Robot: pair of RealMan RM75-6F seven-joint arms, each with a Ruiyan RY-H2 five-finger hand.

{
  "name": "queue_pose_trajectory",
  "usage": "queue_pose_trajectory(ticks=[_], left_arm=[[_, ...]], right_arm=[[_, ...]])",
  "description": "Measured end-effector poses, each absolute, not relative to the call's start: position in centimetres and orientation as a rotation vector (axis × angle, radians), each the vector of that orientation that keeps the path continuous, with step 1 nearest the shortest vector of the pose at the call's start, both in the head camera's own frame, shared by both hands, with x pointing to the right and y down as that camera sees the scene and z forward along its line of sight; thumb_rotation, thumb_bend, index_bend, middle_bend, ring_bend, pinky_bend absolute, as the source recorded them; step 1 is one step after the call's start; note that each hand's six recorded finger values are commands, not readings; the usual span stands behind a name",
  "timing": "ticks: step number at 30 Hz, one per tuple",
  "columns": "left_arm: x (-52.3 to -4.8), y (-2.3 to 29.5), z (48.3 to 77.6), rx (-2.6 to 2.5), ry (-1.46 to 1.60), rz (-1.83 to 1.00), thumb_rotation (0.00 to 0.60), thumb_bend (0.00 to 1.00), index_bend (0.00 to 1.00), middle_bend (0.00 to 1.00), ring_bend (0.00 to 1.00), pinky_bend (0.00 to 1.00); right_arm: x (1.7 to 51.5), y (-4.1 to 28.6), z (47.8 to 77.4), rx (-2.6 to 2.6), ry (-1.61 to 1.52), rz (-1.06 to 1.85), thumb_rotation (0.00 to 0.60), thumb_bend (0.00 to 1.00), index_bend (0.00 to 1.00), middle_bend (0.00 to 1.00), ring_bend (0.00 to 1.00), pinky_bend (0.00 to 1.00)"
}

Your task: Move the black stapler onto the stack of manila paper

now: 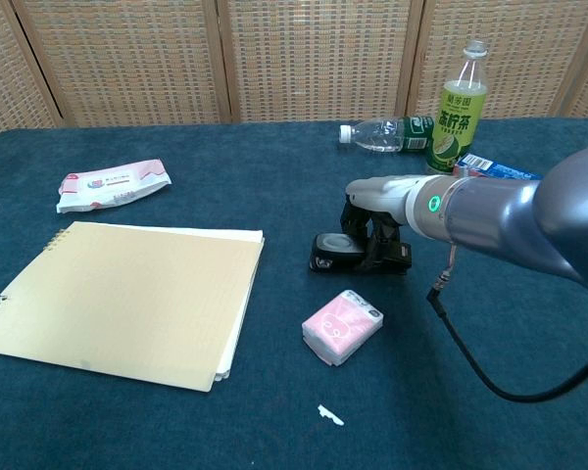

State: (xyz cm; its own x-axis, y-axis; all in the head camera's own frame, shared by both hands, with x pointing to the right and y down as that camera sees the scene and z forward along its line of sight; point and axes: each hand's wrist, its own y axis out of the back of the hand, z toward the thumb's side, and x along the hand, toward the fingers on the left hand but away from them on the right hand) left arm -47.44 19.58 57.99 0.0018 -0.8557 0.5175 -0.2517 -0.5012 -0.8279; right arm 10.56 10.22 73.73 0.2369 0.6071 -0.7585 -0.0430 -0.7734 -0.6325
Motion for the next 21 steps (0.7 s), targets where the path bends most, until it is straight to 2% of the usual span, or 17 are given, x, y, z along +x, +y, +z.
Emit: queue_pose_trajectory(ticks=[2,5,8,14,21], left_arm=[[-47.5,19.5,58.0,-1.772,1.142,-1.530,0.600,0.00,0.00,0.00,0.00,0.00],[-47.4,19.5,58.0,-1.775,1.140,-1.527,0.600,0.00,0.00,0.00,0.00,0.00],[-47.4,19.5,58.1,-1.778,1.136,-1.527,0.600,0.00,0.00,0.00,0.00,0.00],[-47.1,19.7,58.3,-1.782,1.121,-1.527,0.600,0.00,0.00,0.00,0.00,0.00],[-46.9,19.8,58.4,-1.782,1.112,-1.527,0.600,0.00,0.00,0.00,0.00,0.00]], right_arm=[[10.5,10.4,73.9,-1.977,-0.507,1.583,0.600,0.24,0.24,0.22,0.22,0.23],[10.3,10.7,74.0,-1.999,-0.503,1.587,0.600,0.13,0.10,0.06,0.08,0.16],[10.2,10.6,73.9,-2.025,-0.523,1.579,0.600,0.12,0.07,0.02,0.05,0.14],[10.3,9.9,72.9,-2.039,-0.556,1.545,0.600,0.12,0.05,0.01,0.05,0.10],[12.3,8.5,70.4,-1.976,-0.581,1.495,0.600,0.11,0.05,0.00,0.04,0.04]])
